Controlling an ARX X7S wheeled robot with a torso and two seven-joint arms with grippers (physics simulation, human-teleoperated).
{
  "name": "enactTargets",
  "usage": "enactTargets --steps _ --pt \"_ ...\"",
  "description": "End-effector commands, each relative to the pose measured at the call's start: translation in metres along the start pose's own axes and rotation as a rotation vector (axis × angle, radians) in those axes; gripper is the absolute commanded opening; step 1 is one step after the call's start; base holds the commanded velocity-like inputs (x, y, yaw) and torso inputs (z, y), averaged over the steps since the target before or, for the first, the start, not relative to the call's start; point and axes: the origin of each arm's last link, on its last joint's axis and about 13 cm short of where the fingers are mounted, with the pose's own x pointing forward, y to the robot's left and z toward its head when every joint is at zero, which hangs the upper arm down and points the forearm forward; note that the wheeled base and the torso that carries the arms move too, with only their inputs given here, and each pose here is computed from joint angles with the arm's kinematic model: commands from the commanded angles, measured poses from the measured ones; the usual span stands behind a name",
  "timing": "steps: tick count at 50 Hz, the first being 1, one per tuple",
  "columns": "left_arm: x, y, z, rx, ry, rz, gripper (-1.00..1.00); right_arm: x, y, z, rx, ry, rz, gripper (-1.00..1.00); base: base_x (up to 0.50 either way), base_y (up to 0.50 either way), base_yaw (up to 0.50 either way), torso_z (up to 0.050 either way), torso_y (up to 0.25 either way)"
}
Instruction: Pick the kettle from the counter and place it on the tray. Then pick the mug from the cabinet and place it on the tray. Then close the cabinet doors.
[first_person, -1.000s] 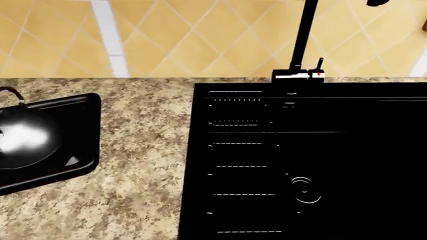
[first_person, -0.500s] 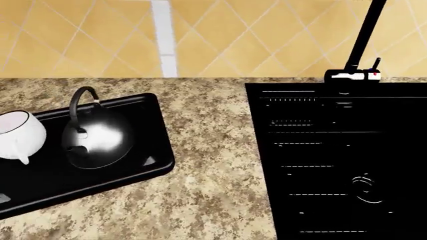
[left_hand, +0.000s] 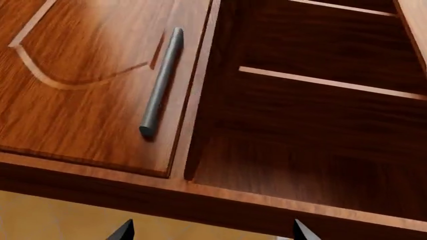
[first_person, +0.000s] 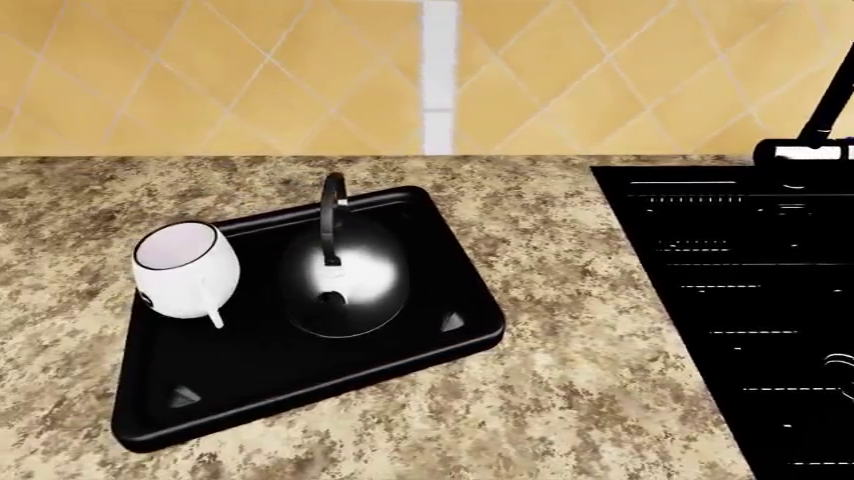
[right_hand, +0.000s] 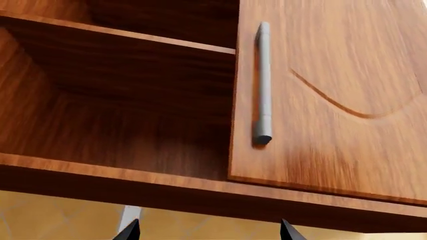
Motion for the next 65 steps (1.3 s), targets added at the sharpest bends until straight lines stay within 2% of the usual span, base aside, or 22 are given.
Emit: enactTargets --steps 1,17,21,29,33,39,43,48,56,65 --pt "0.0 0.0 0.0 0.001 0.001 0.0 1.0 0.0 0.0 -0.002 -0.001 0.004 -0.004 1.0 0.0 0.5 0.0 0.0 0.0" --pt "0.005 0.004 0.009 0.02 -0.028 0.021 1.0 -0.002 -0.002 -0.003 0.006 0.012 -0.016 1.0 0.0 0.5 0.0 0.0 0.0" --pt "0.009 0.011 0.016 0.042 -0.05 0.082 1.0 -0.002 -0.002 -0.004 0.025 0.026 -0.024 1.0 0.0 0.03 0.0 0.0 0.0" --pt "0.016 0.031 0.03 0.12 -0.096 0.308 1.0 -0.002 -0.002 -0.008 0.034 0.05 -0.037 1.0 0.0 0.0 0.0 0.0 0.0" --pt "0.024 0.034 0.037 0.138 -0.125 0.361 1.0 -0.002 -0.002 -0.007 0.036 0.045 -0.044 1.0 0.0 0.0 0.0 0.0 0.0" --pt "0.058 0.023 0.056 0.212 -0.173 0.268 1.0 -0.001 -0.001 -0.007 0.036 0.044 -0.044 1.0 0.0 0.0 0.0 0.0 0.0" --pt "0.097 0.013 0.076 0.242 -0.212 0.216 1.0 -0.001 0.0 -0.008 0.036 0.051 -0.041 1.0 0.0 0.0 0.0 0.0 0.0" --pt "0.14 -0.001 0.093 0.24 -0.222 0.154 1.0 -0.003 -0.002 -0.008 0.04 0.054 -0.039 1.0 0.0 0.0 0.0 0.0 0.0" --pt "0.197 -0.04 0.11 0.244 -0.213 0.052 1.0 -0.008 -0.006 -0.011 0.059 0.059 -0.043 1.0 0.0 0.0 0.0 0.0 0.0" --pt "0.232 -0.089 0.127 0.169 -0.206 -0.052 1.0 -0.015 -0.012 -0.006 0.076 0.049 -0.044 1.0 0.0 0.0 0.0 0.0 0.0"
